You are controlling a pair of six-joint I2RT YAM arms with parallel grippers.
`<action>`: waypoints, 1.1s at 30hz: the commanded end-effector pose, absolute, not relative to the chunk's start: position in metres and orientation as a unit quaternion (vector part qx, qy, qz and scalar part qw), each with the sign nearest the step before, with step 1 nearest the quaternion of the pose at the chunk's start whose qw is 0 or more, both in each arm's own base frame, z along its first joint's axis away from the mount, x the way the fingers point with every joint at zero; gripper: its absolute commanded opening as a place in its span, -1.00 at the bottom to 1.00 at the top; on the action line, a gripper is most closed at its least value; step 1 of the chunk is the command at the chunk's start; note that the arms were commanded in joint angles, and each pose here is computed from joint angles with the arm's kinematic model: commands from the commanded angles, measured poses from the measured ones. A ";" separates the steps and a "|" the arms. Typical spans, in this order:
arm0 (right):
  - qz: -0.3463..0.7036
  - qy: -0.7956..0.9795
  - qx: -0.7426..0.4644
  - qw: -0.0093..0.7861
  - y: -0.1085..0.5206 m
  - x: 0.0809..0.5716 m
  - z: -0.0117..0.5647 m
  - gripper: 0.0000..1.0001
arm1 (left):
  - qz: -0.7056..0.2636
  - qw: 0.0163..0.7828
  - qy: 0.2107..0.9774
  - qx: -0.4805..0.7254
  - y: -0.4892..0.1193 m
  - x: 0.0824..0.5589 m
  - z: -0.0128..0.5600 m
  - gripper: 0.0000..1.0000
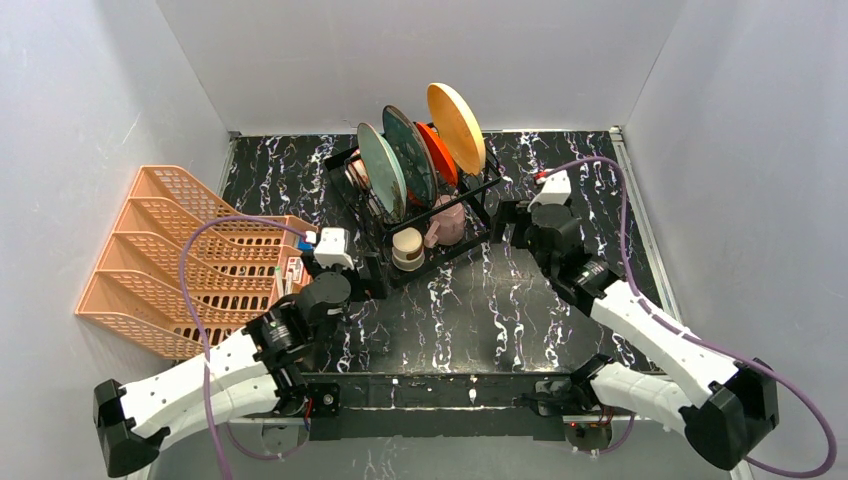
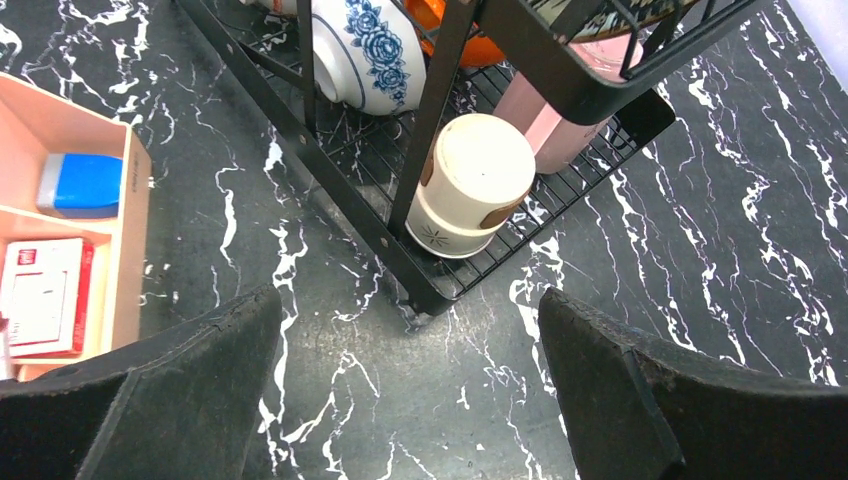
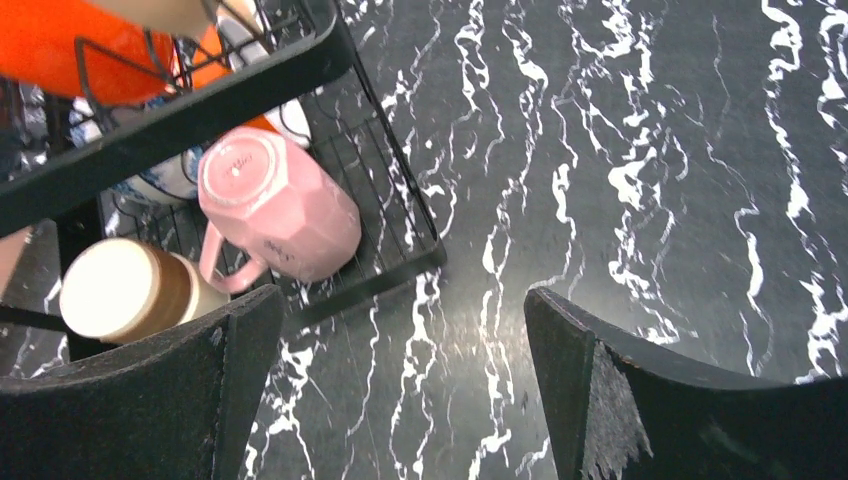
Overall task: Load the mixed dishes into the dish rack
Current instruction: Move the dish rack to the center of the board.
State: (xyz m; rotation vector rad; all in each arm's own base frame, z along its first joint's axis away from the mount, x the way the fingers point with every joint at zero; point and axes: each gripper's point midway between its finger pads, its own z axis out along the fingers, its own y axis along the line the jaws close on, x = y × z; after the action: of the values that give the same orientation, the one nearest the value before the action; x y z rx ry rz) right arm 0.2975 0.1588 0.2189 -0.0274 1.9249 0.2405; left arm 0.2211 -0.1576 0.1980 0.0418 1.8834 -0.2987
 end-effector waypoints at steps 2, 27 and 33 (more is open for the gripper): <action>0.202 0.761 -0.051 0.615 0.180 0.329 0.249 0.97 | -0.149 0.624 0.766 -0.035 -0.163 0.238 0.204 0.94; 0.317 0.728 -0.064 0.604 0.204 0.413 0.196 0.64 | -0.060 0.670 0.735 -0.086 -0.170 0.279 0.170 0.44; 0.331 0.722 -0.061 0.605 0.212 0.430 0.193 0.52 | -0.040 0.673 0.733 -0.092 -0.170 0.288 0.167 0.19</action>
State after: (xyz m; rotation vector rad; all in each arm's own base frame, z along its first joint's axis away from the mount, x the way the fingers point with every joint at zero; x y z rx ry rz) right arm 0.4093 0.2012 0.1525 -0.1201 1.8147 0.7126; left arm 0.2772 -0.1785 0.1490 -0.1092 1.7141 -0.1218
